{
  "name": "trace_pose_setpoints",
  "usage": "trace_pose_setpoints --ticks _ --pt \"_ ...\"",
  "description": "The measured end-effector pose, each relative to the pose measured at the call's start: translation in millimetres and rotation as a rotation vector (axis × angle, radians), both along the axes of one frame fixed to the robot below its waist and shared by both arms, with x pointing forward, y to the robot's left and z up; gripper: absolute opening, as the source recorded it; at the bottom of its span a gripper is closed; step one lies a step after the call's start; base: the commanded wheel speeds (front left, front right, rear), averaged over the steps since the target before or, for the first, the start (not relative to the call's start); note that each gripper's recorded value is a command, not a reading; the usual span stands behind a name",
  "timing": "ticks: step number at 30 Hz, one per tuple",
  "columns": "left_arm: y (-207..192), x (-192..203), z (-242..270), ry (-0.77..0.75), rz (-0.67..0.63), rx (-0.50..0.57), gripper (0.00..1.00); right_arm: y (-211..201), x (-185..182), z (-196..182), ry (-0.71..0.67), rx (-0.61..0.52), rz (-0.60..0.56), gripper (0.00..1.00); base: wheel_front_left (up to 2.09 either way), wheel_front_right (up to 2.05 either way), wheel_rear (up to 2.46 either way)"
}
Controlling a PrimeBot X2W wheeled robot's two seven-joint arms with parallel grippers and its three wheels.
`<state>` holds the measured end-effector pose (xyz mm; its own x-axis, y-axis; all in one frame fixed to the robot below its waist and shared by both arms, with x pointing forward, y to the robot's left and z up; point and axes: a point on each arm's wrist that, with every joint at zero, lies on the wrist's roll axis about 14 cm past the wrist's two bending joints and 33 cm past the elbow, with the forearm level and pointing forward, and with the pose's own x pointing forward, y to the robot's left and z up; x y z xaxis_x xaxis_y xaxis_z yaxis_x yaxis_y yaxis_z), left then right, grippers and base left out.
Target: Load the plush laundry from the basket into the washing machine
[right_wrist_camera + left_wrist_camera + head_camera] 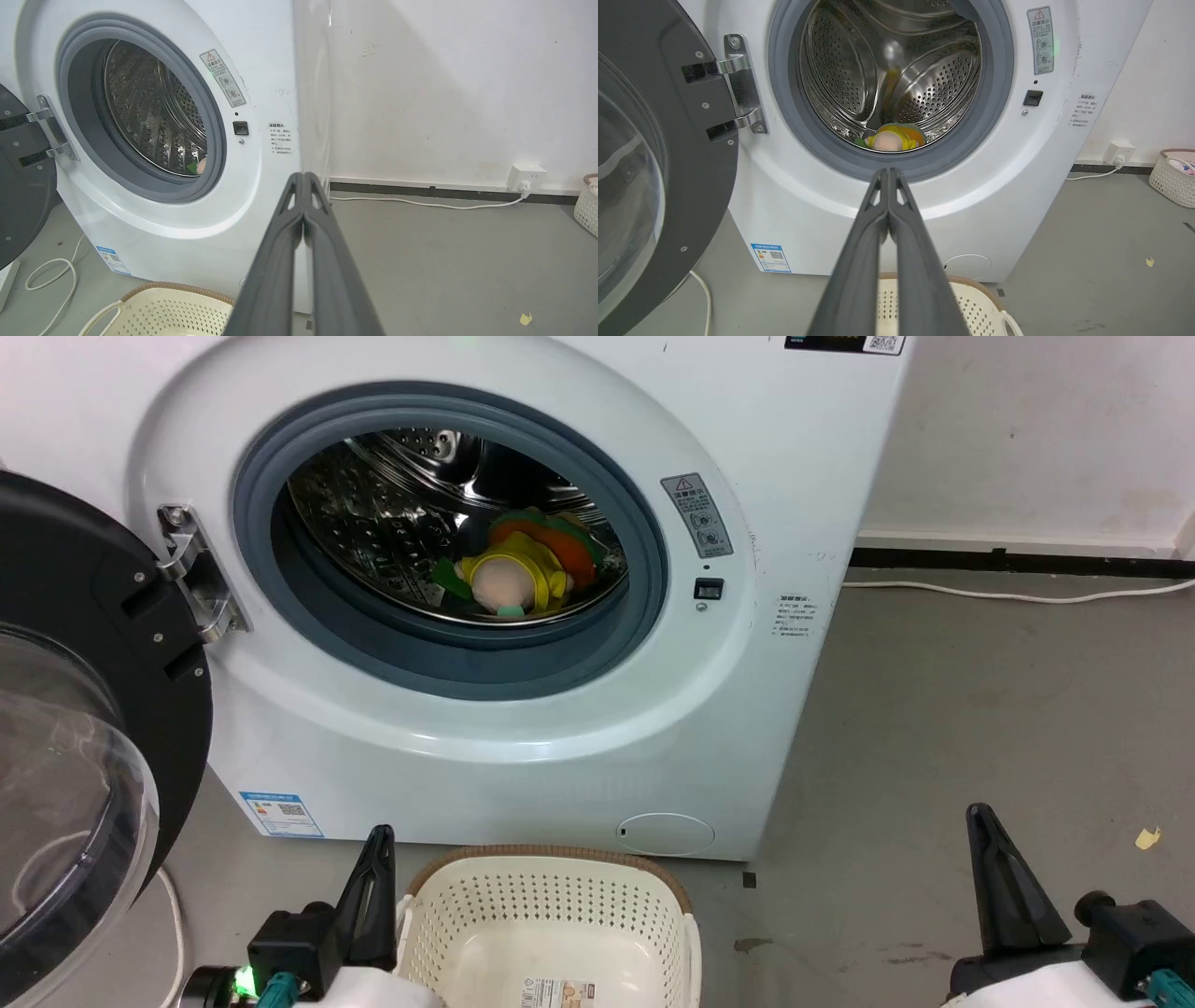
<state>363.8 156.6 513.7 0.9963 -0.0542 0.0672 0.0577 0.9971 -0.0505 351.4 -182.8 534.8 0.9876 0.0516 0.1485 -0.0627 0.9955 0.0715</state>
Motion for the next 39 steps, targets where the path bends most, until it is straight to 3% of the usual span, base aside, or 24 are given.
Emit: trace_pose_setpoints --ticks 39 --pt "7.0 3.2 3.8 0.026 0.021 0.036 0.0 9.2 7.1 -4.0 0.058 -0.044 0.029 0.0 0.0 0.0 0.0"
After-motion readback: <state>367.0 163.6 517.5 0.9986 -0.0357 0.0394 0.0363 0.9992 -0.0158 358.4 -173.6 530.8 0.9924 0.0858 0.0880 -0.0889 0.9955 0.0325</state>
